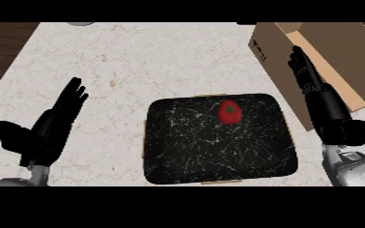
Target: Pick the tomato from the tray and place it in the cardboard box
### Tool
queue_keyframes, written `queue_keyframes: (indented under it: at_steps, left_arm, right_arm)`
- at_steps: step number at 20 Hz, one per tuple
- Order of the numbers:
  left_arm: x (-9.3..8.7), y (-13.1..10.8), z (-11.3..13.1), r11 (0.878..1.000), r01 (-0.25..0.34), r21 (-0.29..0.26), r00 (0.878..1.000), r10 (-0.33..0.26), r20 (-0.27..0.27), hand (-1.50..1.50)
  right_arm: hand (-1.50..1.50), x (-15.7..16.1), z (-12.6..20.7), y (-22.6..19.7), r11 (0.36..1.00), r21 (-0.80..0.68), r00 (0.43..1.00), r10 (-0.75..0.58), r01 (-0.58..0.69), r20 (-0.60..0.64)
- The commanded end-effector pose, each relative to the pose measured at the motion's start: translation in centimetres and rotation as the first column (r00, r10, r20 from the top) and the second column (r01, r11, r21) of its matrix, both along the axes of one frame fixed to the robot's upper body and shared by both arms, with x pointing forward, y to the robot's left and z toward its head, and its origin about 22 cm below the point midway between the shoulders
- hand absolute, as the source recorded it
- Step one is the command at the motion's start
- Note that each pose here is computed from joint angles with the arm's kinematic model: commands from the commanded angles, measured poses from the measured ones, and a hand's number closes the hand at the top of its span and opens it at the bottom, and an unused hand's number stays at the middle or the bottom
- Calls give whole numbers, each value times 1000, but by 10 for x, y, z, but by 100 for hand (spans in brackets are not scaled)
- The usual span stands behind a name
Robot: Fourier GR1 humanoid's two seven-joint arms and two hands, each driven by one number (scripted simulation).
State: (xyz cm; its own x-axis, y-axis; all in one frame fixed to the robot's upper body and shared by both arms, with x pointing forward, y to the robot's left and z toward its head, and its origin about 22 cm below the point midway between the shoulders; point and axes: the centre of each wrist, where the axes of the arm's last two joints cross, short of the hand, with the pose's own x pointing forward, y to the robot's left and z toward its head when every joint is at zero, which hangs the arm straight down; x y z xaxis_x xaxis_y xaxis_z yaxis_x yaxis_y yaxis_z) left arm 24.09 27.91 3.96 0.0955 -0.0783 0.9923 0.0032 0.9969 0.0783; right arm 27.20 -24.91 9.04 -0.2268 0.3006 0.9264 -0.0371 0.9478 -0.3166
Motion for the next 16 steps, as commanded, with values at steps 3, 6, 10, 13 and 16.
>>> queue_keyframes:
  at_steps: [3,6,10,13,16]
  left_arm:
    - [-3,24,14,999,-50,-5,998,50,24,0]
    - [2,40,24,996,-88,-13,995,88,42,0]
    - [0,27,6,993,-98,-65,995,96,-38,0]
    - [1,27,15,994,-89,-66,996,87,-34,0]
    - [-5,40,15,994,-70,-78,997,67,-40,0]
  right_arm:
    - [-150,14,14,-15,991,131,1000,12,-12,-2]
    - [-150,27,24,-2,975,222,996,33,-14,-81]
    - [-150,-1,5,-5,928,173,889,-366,329,275]
    - [-150,-20,0,7,984,91,903,-176,152,391]
    - [-150,-43,14,14,992,-36,919,-96,118,381]
